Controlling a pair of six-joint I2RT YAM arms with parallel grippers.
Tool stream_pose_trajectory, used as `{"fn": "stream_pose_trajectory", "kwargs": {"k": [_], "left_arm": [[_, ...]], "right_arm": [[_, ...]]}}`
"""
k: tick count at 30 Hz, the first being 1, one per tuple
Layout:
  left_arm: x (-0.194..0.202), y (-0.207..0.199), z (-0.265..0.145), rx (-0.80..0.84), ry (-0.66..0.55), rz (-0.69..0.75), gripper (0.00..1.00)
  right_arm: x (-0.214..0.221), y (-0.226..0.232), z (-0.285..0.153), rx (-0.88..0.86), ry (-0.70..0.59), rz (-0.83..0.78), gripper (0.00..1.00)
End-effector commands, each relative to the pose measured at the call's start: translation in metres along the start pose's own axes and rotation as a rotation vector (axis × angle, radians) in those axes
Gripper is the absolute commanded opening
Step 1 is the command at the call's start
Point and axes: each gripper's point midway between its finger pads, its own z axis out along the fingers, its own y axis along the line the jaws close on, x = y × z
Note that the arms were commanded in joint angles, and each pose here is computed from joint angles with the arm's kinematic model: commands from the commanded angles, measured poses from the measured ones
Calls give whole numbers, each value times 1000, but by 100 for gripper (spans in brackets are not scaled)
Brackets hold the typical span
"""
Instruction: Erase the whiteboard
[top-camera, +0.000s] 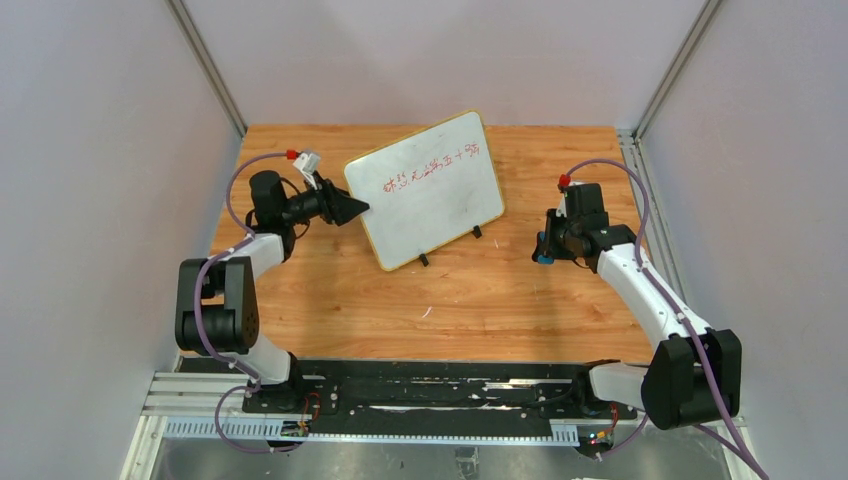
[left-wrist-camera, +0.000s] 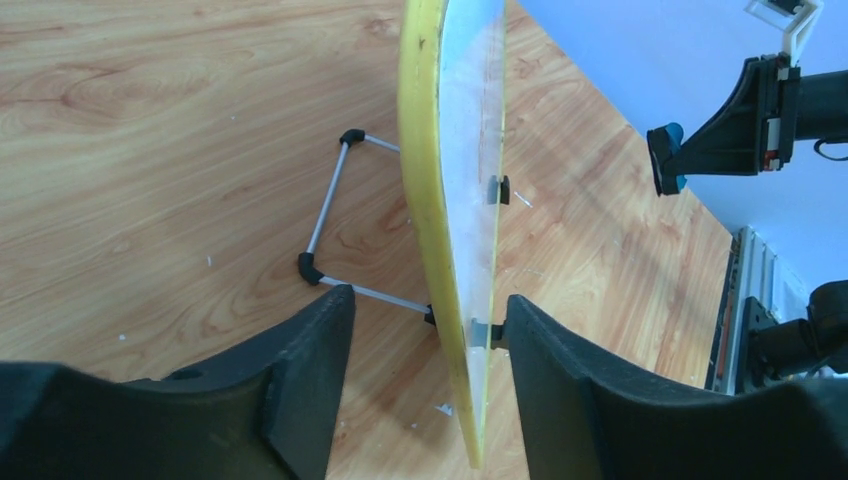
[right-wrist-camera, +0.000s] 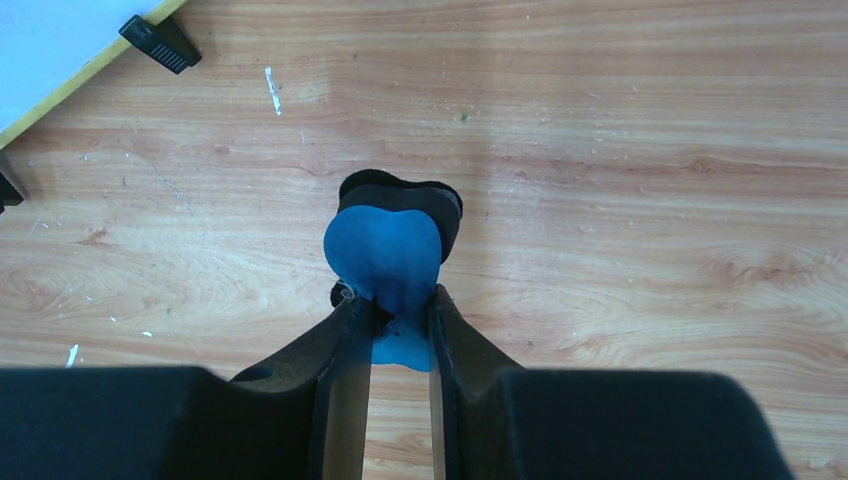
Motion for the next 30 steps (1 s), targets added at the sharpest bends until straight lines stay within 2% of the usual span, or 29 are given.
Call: {"fn": "stream_pose_trajectory", "kwargs": {"k": [1, 7, 13, 17, 23, 30], "left_arm": [[-16, -5, 8, 23, -38, 41, 59], [-14, -5, 7, 23, -41, 41, 34], [-11, -3, 7, 17, -37, 37, 20], [-7, 0, 8, 12, -30, 33, 8], [-1, 5, 7, -5, -8, 40, 0], [10, 15, 9, -23, 23, 24, 0]], "right_arm": [[-6, 5, -8, 1, -22, -32, 0], [-7, 4, -8, 8, -26, -32, 1], [-15, 2, -9, 23, -46, -38, 1], [-38, 8, -11, -6, -143, -49, 1], [-86, 17, -10, -28, -303, -66, 1], [-131, 33, 10, -61, -345, -110, 1]]}}
